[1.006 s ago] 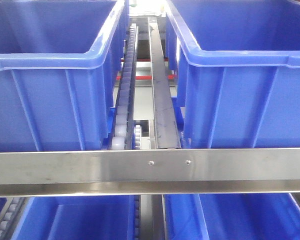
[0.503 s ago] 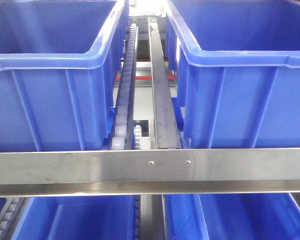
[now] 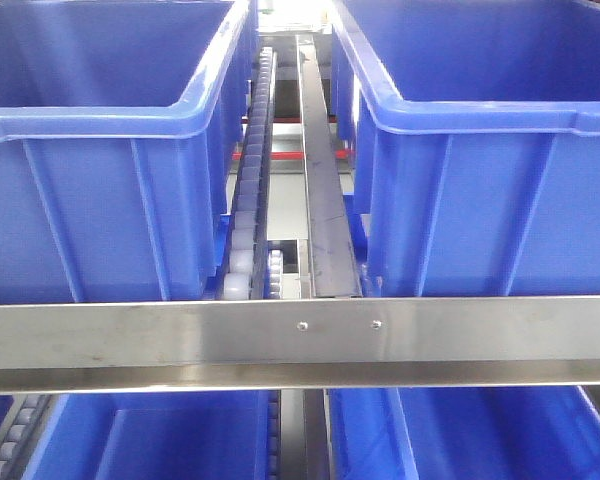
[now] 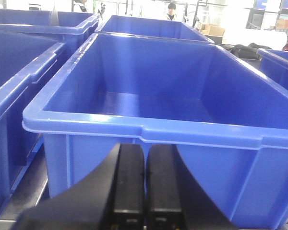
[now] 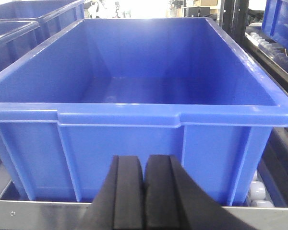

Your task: Pick and sort blue part to right shelf

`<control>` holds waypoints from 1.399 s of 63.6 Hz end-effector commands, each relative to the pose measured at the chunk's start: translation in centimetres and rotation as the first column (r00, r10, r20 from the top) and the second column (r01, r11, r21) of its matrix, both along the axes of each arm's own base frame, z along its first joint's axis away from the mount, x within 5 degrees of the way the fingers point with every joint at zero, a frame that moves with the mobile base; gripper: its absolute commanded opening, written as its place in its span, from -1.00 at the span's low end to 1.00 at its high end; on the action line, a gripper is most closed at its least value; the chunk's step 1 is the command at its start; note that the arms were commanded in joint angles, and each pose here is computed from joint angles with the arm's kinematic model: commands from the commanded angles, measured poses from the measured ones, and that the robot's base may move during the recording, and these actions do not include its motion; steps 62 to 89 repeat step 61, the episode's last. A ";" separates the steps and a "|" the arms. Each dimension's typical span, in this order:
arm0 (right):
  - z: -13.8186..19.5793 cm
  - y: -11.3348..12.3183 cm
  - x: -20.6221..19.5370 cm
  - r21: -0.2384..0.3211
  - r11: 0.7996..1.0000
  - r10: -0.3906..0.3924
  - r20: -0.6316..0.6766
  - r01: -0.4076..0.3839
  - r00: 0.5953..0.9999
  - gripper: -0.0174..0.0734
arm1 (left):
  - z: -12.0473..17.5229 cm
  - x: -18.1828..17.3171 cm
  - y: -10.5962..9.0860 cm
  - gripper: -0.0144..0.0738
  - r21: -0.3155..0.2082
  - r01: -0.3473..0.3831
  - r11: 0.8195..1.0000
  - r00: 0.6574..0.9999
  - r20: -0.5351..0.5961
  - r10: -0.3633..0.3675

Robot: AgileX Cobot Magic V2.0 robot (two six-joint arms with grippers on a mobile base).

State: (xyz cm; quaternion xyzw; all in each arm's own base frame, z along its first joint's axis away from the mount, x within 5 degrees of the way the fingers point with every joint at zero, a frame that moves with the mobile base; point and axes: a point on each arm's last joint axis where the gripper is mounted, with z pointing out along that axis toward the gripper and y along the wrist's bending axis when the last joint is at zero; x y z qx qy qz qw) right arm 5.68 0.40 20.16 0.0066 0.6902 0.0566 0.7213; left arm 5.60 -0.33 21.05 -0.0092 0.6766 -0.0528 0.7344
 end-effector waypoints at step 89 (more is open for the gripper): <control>1.7 -0.1 -0.4 -0.001 1.000 -0.012 0.135 0.012 0.991 -0.50 | 0.2 -0.2 0.1 -0.39 -0.014 -0.005 1.000 0.996 0.092 0.006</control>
